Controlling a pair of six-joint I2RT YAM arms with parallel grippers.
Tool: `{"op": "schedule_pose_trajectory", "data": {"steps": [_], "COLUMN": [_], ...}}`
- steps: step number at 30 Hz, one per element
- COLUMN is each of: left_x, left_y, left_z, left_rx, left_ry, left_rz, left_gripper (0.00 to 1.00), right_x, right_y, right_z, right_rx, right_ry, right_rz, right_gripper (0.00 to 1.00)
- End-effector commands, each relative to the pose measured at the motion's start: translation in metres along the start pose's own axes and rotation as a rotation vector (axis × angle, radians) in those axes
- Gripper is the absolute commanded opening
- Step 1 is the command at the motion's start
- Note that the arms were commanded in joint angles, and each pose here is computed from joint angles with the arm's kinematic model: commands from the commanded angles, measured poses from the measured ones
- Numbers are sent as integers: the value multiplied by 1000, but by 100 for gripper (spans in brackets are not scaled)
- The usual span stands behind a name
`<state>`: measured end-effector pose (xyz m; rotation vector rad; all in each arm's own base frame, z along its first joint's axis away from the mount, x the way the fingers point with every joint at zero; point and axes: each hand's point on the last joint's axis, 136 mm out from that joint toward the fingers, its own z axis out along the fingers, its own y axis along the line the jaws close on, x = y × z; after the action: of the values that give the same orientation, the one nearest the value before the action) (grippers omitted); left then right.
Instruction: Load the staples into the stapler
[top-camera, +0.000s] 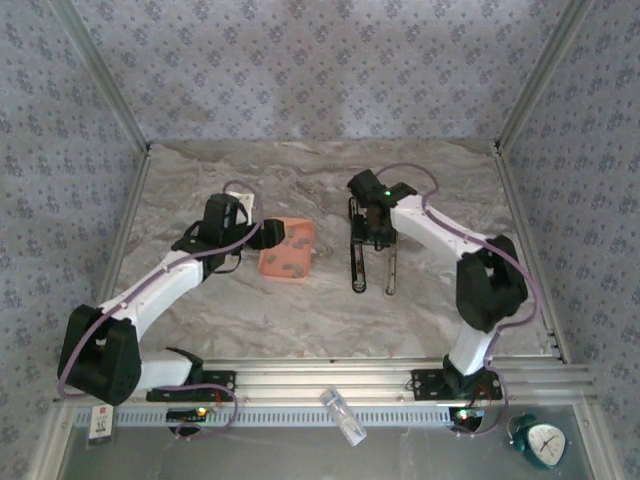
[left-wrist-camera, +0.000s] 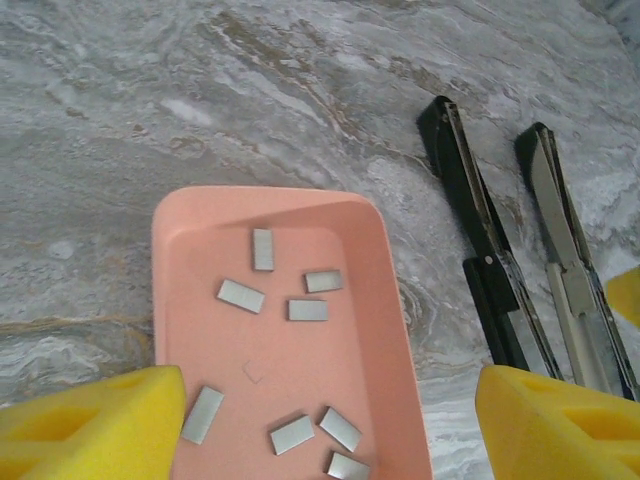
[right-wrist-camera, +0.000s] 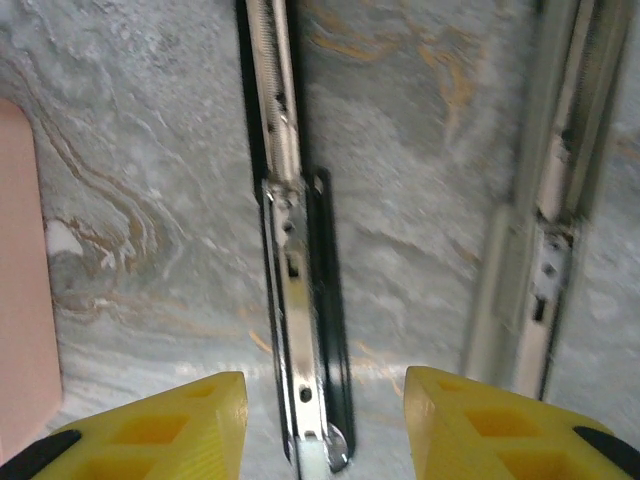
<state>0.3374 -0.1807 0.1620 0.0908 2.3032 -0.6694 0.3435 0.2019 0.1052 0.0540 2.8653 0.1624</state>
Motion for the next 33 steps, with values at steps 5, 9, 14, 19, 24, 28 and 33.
{"op": "schedule_pose_trajectory", "data": {"steps": [5, 9, 14, 19, 24, 28, 33], "left_x": [-12, -13, -15, -16, -16, -16, -18], "left_y": [20, 25, 28, 28, 28, 28, 26], "left_z": [-4, -4, 0, 5, 8, 7, 4], "left_rx": [-58, -67, -67, -63, -60, -63, -57], "left_ry": [-13, -12, -7, 5, 14, 19, 18], "left_rz": [-85, -95, -99, -99, -100, -99, -98], "left_gripper": [77, 77, 77, 77, 77, 77, 77], "right_x": [-20, -25, -28, -33, -36, -40, -43], "right_y": [13, 13, 10, 10, 10, 11, 21], "right_z": [39, 57, 75, 87, 96, 91, 71], "right_rx": [13, 24, 35, 27, 18, 14, -32], "right_ry": [52, 71, 87, 90, 88, 59, -34], "right_rz": [-74, -78, -76, -74, -85, -110, -159], "right_gripper": [47, 47, 47, 44, 32, 20, 12]}}
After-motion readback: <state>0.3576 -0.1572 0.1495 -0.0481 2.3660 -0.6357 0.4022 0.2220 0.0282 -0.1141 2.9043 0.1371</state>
